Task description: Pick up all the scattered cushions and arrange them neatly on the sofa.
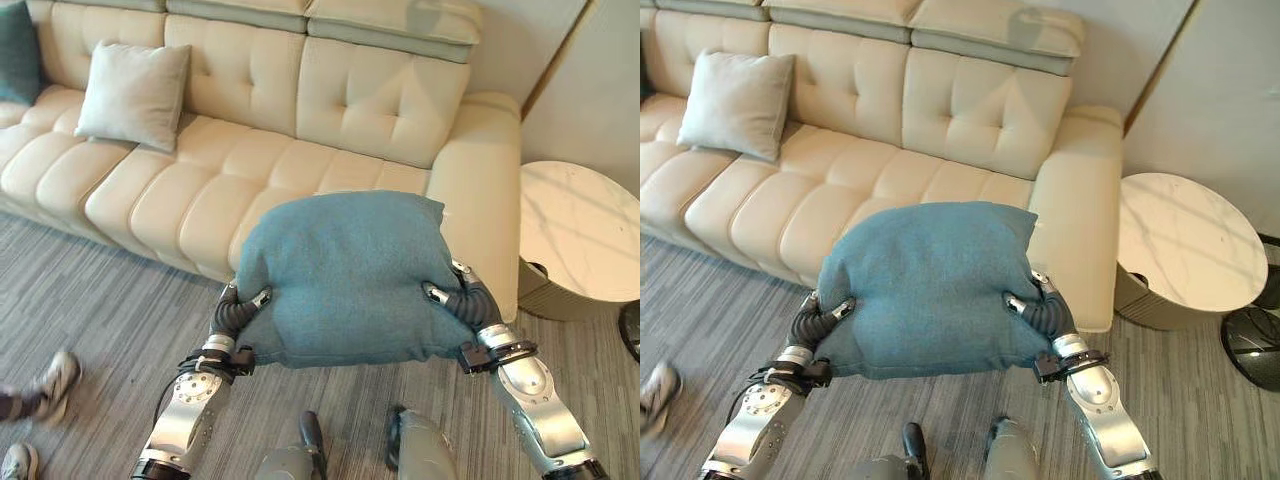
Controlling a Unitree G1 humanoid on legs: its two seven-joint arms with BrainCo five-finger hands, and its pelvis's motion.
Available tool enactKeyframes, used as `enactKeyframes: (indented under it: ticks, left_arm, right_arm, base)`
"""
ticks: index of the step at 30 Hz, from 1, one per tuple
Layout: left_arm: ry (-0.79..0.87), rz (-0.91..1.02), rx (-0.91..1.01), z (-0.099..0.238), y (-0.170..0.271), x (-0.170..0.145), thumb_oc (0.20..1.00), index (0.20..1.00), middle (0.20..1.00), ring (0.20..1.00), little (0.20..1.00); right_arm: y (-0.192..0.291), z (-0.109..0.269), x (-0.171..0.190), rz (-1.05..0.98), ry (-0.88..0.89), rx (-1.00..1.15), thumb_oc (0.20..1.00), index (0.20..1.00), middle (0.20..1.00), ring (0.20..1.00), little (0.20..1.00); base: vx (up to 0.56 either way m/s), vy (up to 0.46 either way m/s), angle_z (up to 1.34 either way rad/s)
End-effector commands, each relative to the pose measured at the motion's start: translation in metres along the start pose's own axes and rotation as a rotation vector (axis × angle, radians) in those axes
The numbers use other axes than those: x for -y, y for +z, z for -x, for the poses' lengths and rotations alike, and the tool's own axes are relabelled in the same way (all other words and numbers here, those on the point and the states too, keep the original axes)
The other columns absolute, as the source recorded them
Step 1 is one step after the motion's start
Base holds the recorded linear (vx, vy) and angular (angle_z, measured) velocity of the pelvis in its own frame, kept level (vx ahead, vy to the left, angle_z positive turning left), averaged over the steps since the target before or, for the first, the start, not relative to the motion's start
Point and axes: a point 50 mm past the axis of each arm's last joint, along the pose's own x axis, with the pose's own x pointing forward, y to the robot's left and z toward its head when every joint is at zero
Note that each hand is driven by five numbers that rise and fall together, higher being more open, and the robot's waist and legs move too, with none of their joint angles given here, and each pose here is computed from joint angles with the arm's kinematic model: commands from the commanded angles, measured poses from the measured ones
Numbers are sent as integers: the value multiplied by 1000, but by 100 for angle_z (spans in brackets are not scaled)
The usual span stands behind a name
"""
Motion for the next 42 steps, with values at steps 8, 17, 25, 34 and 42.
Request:
enactKeyframes:
  ticks: [8, 17, 25, 34, 42]
  left_arm:
    - [-213, 46, 248, -4, 41, 41, 200, 200, 200, 200, 200]
    - [-225, 60, 209, -4, 33, 45, 200, 200, 200, 200, 200]
    - [-195, 28, 220, -3, 36, 38, 200, 200, 200, 200, 200]
    - [-152, 13, 207, 0, 34, 26, 200, 200, 200, 200, 200]
    - [-96, -19, 217, 0, 35, 14, 200, 200, 200, 200, 200]
  right_arm:
    - [46, 3, -6, -142, 64, 282, 200, 200, 200, 200, 200]
    - [44, 2, 13, -55, 6, 256, 200, 200, 200, 200, 200]
    - [36, 5, 13, -23, -12, 220, 200, 200, 200, 200, 200]
    - [28, -7, -2, 8, 39, 178, 200, 200, 200, 200, 200]
    - [40, -23, -17, -69, 67, 256, 200, 200, 200, 200, 200]
  base:
    - [438, -42, 51]
    - [403, -71, 1]
    - [216, 124, -59]
    - [263, 368, -125]
    - [88, 168, -28]
